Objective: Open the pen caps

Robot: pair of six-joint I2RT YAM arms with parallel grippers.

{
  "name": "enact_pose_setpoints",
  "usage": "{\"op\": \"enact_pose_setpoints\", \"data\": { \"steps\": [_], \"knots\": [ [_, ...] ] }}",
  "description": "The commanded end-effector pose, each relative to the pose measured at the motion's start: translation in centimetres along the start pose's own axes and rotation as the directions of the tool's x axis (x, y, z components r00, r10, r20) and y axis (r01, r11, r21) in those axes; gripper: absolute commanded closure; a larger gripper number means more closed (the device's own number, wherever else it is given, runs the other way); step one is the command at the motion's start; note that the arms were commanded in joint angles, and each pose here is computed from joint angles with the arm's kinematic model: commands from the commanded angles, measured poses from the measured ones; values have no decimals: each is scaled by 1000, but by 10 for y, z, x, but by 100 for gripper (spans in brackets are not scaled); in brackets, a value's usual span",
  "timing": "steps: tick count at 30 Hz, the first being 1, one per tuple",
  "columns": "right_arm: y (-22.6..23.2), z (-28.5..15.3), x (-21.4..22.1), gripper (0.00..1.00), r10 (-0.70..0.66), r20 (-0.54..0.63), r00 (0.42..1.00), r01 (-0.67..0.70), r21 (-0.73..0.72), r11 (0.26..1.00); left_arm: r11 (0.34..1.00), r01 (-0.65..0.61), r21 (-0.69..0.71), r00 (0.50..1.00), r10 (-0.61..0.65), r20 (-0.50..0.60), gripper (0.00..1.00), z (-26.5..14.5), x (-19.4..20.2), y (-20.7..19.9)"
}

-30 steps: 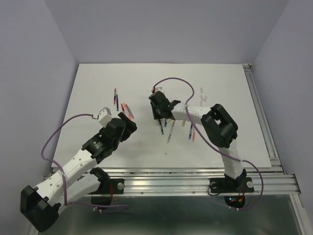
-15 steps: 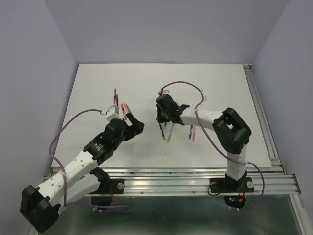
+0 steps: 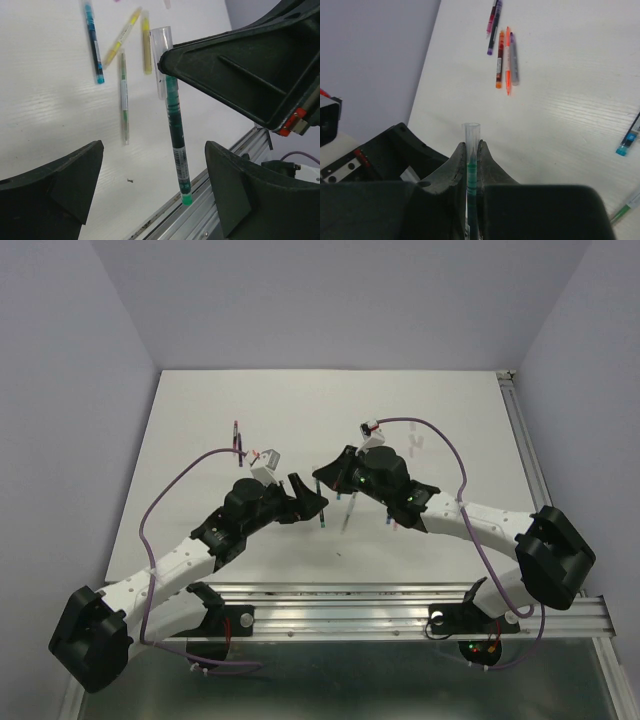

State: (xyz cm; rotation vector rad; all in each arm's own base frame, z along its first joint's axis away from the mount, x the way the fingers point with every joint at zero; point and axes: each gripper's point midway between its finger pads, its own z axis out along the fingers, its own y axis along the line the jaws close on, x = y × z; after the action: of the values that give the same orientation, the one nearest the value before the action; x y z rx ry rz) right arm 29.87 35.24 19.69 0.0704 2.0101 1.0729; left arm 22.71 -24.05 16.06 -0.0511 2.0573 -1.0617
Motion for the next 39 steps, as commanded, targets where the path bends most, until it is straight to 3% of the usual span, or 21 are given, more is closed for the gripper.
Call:
{"op": "enact_pose_setpoints", "data": {
  "steps": [1, 3, 6, 7, 11, 16, 18, 21, 27, 31, 34, 39],
  "knots": [
    [36, -13, -22, 99, 88, 112, 990, -73, -137, 988, 990, -41, 137, 999, 36, 40, 9, 3, -17, -37],
    [38, -16, -24, 99, 104, 135, 985, -83, -152, 985, 987, -30, 158, 999, 25, 34, 12, 5, -15, -41],
    [40, -17, -26, 99, 112, 150, 982, -88, -161, 983, 986, -26, 167, 999, 22, 23, 32, 8, -11, -45],
    [42, -18, -26, 99, 116, 158, 981, -89, -168, 982, 985, -25, 170, 999, 21, 24, 52, 9, -12, -47],
    [37, -16, -28, 99, 105, 182, 978, -79, -146, 986, 986, 2, 165, 1000, -4, 12, 100, 10, -9, -47],
    [15, -3, -42, 99, 73, 265, 961, -73, -12, 997, 983, 18, 181, 1000, -17, -7, 100, 5, 5, -53],
    [-9, 6, -51, 99, 37, 317, 948, -73, 104, 992, 982, 41, 183, 999, -37, -26, 100, 0, 16, -53],
    [-42, 17, -84, 99, 11, 397, 918, -113, 236, 965, 983, 89, 161, 994, -76, -85, 100, -7, 38, -50],
    [-90, 28, -136, 99, -35, 461, 887, -139, 336, 932, 983, 145, 116, 984, -131, -119, 100, -17, 65, -34],
    [-114, 20, -137, 99, -95, 422, 901, -92, 402, 911, 993, 113, 17, 991, -112, -78, 100, -13, 57, -18],
    [-137, 8, -133, 99, -132, 378, 916, -60, 455, 888, 989, 84, -122, 996, -83, 7, 100, -3, 29, -2],
    [-186, -11, -125, 99, -188, 259, 947, 4, 576, 817, 954, 42, -296, 998, -53, -28, 100, 26, 1, 48]
  ]
}}
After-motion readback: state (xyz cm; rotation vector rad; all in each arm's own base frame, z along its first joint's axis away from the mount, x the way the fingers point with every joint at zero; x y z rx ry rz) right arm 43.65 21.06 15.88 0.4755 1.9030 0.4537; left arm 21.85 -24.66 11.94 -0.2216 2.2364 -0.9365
